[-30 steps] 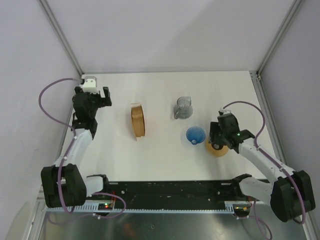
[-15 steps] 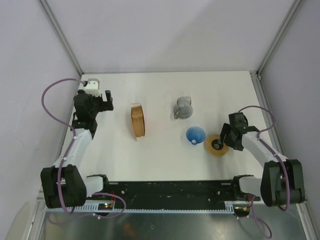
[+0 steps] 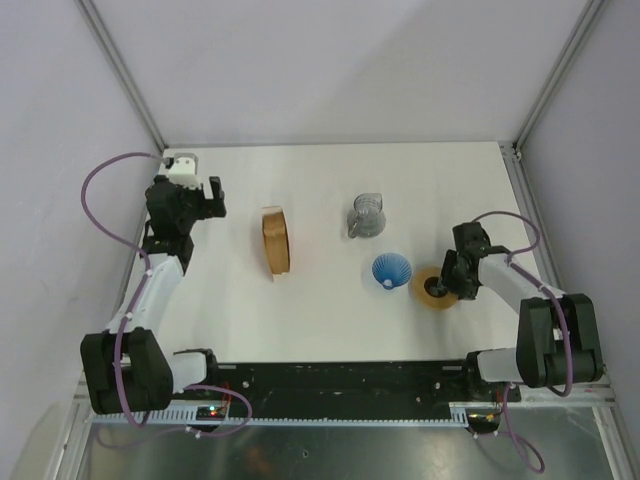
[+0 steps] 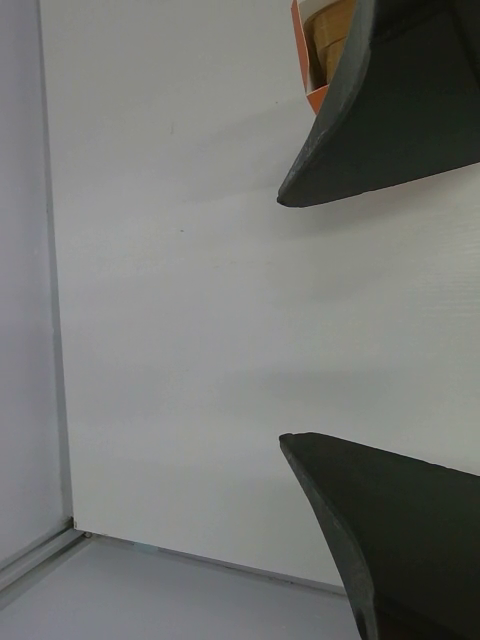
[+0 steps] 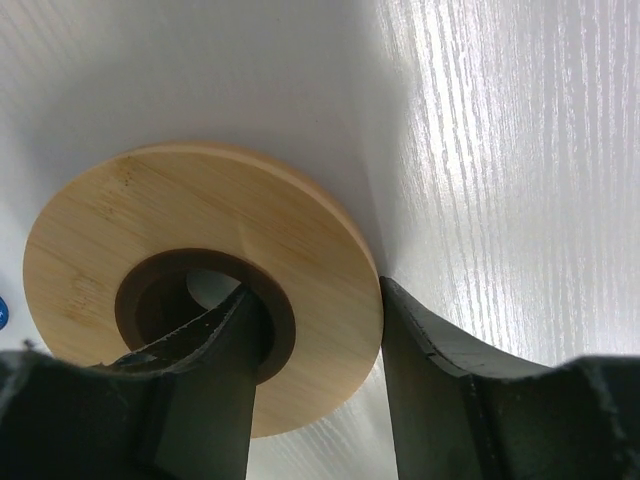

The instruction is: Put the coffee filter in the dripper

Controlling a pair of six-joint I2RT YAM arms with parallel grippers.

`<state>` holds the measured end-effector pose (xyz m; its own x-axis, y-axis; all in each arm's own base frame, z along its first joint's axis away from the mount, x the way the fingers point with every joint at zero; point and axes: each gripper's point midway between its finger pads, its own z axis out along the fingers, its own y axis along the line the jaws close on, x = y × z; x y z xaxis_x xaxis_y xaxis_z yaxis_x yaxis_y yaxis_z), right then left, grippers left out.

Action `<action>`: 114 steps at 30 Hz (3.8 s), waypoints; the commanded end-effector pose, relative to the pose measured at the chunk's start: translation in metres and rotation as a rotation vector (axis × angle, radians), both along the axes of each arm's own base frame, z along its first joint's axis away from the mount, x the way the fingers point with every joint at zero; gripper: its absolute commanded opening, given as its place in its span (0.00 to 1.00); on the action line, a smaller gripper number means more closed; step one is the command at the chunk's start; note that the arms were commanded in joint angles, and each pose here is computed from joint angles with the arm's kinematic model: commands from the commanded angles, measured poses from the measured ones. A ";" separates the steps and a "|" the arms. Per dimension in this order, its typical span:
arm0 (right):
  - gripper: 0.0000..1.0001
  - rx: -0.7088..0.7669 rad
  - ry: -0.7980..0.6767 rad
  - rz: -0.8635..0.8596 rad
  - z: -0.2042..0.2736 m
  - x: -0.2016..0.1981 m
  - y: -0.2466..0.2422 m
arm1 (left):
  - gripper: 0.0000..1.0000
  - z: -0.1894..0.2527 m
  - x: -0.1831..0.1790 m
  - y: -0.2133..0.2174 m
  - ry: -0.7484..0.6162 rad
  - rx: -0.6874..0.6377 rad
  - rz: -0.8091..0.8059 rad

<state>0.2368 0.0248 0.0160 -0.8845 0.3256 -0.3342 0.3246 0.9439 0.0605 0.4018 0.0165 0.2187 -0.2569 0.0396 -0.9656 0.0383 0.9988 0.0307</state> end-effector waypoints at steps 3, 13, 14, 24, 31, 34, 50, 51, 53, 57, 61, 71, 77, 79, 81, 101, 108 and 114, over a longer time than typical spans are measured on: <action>0.11 -0.079 -0.154 -0.055 0.030 0.029 -0.027 | 1.00 0.029 0.010 -0.003 -0.057 -0.001 -0.031; 0.00 -0.105 -0.482 -0.059 0.144 0.113 -0.050 | 1.00 0.061 0.012 -0.054 -0.064 -0.062 -0.285; 0.00 -0.102 -0.525 -0.016 0.163 0.126 -0.039 | 1.00 0.062 0.011 -0.062 -0.053 -0.064 -0.311; 0.00 -0.102 -0.439 0.543 0.188 0.229 0.131 | 0.99 0.064 0.012 -0.155 0.045 -0.065 -0.528; 0.00 -0.021 -0.431 0.642 0.188 0.262 0.197 | 0.98 0.051 0.015 -0.169 0.090 -0.077 -0.556; 0.00 -0.009 -0.362 0.658 0.169 0.260 0.206 | 0.98 0.046 0.013 -0.172 0.099 -0.069 -0.566; 0.05 -0.070 -0.167 0.605 0.135 0.240 0.172 | 0.98 0.035 0.011 -0.176 0.124 -0.060 -0.586; 0.06 -0.071 -0.159 0.604 0.132 0.239 0.170 | 0.98 0.034 0.011 -0.176 0.126 -0.060 -0.586; 0.06 -0.073 -0.151 0.606 0.128 0.239 0.169 | 0.98 0.033 0.011 -0.176 0.127 -0.061 -0.586; 0.10 -0.085 -0.144 0.601 0.123 0.241 0.166 | 0.98 0.033 0.010 -0.177 0.129 -0.060 -0.589; 0.12 -0.086 -0.123 0.606 0.113 0.241 0.165 | 0.98 0.033 0.010 -0.178 0.128 -0.062 -0.594; 0.17 -0.052 -0.085 0.632 0.095 0.236 0.170 | 0.98 0.033 0.011 -0.178 0.126 -0.053 -0.592; 0.22 -0.041 -0.075 0.635 0.089 0.236 0.170 | 0.98 0.032 0.011 -0.177 0.126 -0.048 -0.592; 0.24 -0.026 -0.072 0.640 0.087 0.235 0.172 | 0.98 0.032 0.011 -0.177 0.125 -0.047 -0.590; 0.28 -0.013 -0.067 0.645 0.085 0.234 0.174 | 0.98 0.032 0.011 -0.176 0.124 -0.046 -0.588; 0.74 -0.003 -0.140 0.651 0.114 0.238 0.171 | 0.99 0.031 0.010 -0.178 0.125 -0.042 -0.602; 0.85 -0.003 -0.221 0.645 0.141 0.245 0.172 | 0.99 0.032 0.011 -0.181 0.123 -0.042 -0.617; 0.99 -0.016 -0.328 0.647 0.179 0.252 0.171 | 0.98 0.036 0.011 -0.190 0.115 -0.039 -0.640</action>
<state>0.4762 0.1949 0.1215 -0.8534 -0.2600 -0.4517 -0.3139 0.9483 0.0473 0.4103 -0.1598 0.2355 -0.3579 0.1682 -0.9185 0.5795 0.8113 -0.0772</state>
